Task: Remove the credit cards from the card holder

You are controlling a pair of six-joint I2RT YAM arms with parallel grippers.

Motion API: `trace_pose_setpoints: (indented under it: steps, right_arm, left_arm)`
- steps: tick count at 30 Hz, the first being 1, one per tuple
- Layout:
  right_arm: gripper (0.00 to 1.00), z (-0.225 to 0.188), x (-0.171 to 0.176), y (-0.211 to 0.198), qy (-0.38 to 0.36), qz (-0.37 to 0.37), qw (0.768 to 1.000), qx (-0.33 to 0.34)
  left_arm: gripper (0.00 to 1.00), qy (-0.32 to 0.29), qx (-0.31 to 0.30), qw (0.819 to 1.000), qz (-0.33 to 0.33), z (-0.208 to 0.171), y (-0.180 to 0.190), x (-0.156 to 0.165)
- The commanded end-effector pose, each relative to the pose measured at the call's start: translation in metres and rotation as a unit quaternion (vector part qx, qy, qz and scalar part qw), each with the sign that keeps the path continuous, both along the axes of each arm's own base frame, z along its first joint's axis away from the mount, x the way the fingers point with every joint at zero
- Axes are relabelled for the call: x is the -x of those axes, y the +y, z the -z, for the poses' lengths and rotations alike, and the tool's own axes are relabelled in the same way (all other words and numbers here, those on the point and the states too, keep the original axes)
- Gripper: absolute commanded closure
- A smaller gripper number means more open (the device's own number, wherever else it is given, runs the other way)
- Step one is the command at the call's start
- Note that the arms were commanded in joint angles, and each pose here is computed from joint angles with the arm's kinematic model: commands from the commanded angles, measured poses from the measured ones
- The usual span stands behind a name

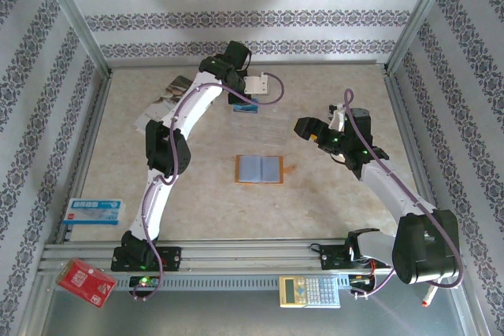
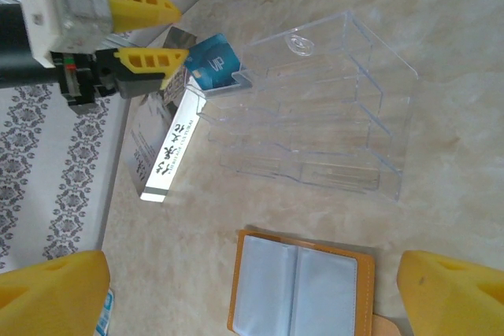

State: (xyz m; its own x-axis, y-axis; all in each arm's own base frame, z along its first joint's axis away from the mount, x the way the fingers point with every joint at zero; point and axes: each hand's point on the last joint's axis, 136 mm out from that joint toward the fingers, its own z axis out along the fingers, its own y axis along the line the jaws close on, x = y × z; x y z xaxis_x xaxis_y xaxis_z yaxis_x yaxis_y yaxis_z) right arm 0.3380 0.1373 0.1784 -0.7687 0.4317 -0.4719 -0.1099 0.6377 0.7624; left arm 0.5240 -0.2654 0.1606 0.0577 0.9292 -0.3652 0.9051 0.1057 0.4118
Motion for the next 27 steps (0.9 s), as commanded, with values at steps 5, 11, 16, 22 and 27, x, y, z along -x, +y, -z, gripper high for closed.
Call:
trace_pose_setpoints:
  steps: [5, 11, 16, 22, 27]
  right_arm:
    - [0.06, 0.006, 0.005, 0.003, 0.005, -0.009, 1.0, -0.005]
    - [0.07, 0.009, 0.008, 0.004, 0.008, -0.009, 1.0, 0.009]
    - [0.08, 0.022, 0.021, 0.013, 0.032, -0.012, 0.997, 0.069]
    - [0.09, 0.043, 0.039, 0.033, 0.063, -0.028, 0.987, 0.148]
    - [0.09, 0.057, 0.047, 0.056, 0.07, -0.054, 0.973, 0.212]
  left_arm:
    - [0.59, -0.068, 0.055, 0.995, -0.055, -0.056, 0.004, -0.012]
    - [0.51, -0.079, 0.14, 0.976, -0.146, -0.098, 0.01, -0.006]
    - [0.25, -0.112, 0.258, 0.917, -0.282, -0.137, 0.037, 0.01]
    - [0.1, -0.085, 0.358, 0.841, -0.397, -0.132, 0.071, 0.054]
    - [0.05, -0.033, 0.391, 0.79, -0.47, -0.108, 0.095, 0.095]
